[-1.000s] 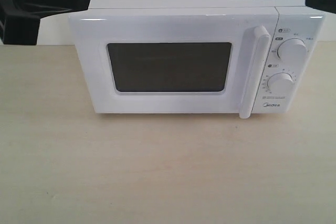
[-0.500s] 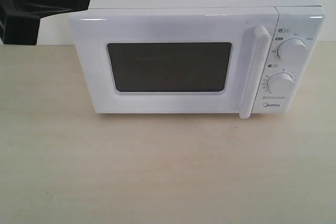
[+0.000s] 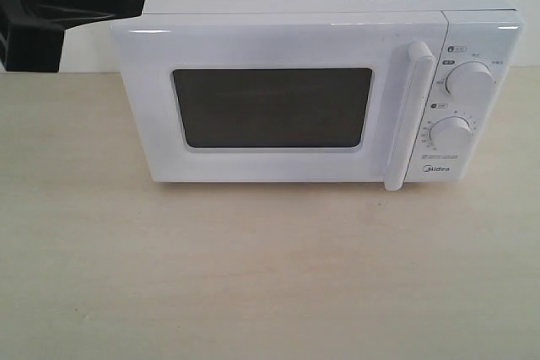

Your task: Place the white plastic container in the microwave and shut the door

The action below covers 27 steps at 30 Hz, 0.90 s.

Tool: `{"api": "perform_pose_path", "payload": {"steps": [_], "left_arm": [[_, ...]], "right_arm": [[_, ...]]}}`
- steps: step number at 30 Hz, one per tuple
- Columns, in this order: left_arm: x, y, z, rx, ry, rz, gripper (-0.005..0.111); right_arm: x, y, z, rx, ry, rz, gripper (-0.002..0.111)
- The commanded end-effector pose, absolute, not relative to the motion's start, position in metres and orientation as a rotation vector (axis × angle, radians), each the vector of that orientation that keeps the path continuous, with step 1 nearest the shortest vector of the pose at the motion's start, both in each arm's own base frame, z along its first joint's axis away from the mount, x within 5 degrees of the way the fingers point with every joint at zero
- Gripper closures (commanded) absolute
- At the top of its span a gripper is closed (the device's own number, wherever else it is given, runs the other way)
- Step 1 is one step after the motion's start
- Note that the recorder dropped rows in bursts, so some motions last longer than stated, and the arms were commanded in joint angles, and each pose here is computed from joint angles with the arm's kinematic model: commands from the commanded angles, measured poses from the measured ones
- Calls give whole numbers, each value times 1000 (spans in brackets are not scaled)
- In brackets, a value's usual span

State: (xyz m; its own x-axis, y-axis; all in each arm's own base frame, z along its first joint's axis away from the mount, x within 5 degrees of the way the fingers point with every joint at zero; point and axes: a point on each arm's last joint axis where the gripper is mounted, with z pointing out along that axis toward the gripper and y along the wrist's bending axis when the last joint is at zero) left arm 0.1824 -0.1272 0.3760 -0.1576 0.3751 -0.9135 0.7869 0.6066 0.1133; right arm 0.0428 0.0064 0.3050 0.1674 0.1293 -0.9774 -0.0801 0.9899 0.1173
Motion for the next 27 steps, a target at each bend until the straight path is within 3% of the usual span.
{"api": "perform_pose_path", "payload": {"steps": [1,16,27], "left_arm": [[180,-128,378,938,1760,-503,102],[180,-128,378,939,1763,-503,102],[180,-128,378,939,1763,-503,102]], "right_arm": [[36,6,283,48,1372,136,108],[39,5,275,139,1388,237,108],[41,-2,267,188,1463,146,108]]}}
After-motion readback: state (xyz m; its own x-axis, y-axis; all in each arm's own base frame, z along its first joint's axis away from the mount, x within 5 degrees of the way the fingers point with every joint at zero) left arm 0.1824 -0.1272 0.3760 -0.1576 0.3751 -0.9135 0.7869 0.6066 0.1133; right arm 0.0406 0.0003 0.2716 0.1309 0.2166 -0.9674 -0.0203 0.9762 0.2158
